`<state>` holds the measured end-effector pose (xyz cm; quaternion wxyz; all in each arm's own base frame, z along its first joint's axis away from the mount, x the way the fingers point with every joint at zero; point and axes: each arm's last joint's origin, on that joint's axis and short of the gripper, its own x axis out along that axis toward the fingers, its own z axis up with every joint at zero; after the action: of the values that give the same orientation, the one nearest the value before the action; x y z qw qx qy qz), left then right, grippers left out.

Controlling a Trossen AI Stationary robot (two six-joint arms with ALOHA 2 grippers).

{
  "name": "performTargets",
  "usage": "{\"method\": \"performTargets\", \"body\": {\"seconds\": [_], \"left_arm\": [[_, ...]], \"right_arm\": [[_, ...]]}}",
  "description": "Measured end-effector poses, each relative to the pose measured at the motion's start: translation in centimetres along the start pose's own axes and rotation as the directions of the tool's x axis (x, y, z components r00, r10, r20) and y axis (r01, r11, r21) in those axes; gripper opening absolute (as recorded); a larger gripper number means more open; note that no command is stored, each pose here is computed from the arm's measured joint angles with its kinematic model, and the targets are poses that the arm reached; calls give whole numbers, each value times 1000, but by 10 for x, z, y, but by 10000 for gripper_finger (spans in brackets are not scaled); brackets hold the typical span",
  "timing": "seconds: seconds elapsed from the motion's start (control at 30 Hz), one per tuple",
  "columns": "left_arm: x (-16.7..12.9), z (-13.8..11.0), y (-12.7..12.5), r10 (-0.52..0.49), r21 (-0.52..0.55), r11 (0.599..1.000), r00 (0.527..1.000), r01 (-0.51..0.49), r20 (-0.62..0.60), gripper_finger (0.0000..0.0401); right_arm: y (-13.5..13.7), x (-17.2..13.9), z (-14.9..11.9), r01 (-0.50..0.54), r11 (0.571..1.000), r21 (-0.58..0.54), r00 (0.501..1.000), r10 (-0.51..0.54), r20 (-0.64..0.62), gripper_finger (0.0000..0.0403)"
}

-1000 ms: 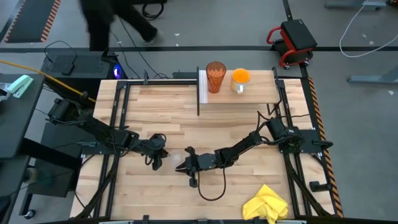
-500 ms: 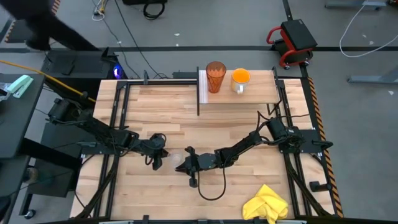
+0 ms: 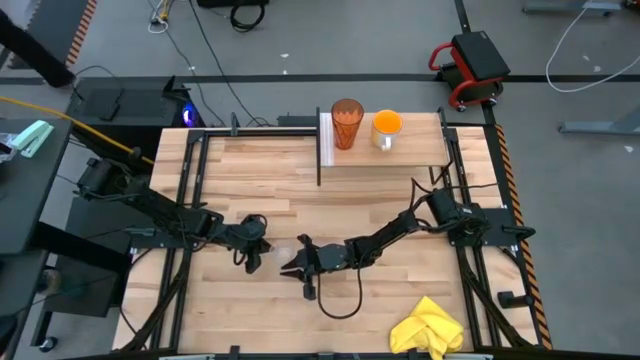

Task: Stack small to large cups/mugs on shelf
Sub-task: Put the transparent mug on the shelf

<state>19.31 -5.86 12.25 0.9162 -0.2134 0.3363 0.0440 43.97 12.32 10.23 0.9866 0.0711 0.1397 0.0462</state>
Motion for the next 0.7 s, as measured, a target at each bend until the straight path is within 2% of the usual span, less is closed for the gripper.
{"method": "performTargets", "body": {"seconds": [0.17, 0.7], "left_arm": [[0, 0, 0, 5, 0, 1000, 1000, -5, 6, 19], [0, 1, -1, -4, 6, 1000, 1000, 4, 16, 18]], "right_arm": [[-6, 5, -13, 8, 1000, 24, 1000, -8, -6, 70], [-9, 6, -11, 36, 999, 34, 999, -36, 19, 49]]}}
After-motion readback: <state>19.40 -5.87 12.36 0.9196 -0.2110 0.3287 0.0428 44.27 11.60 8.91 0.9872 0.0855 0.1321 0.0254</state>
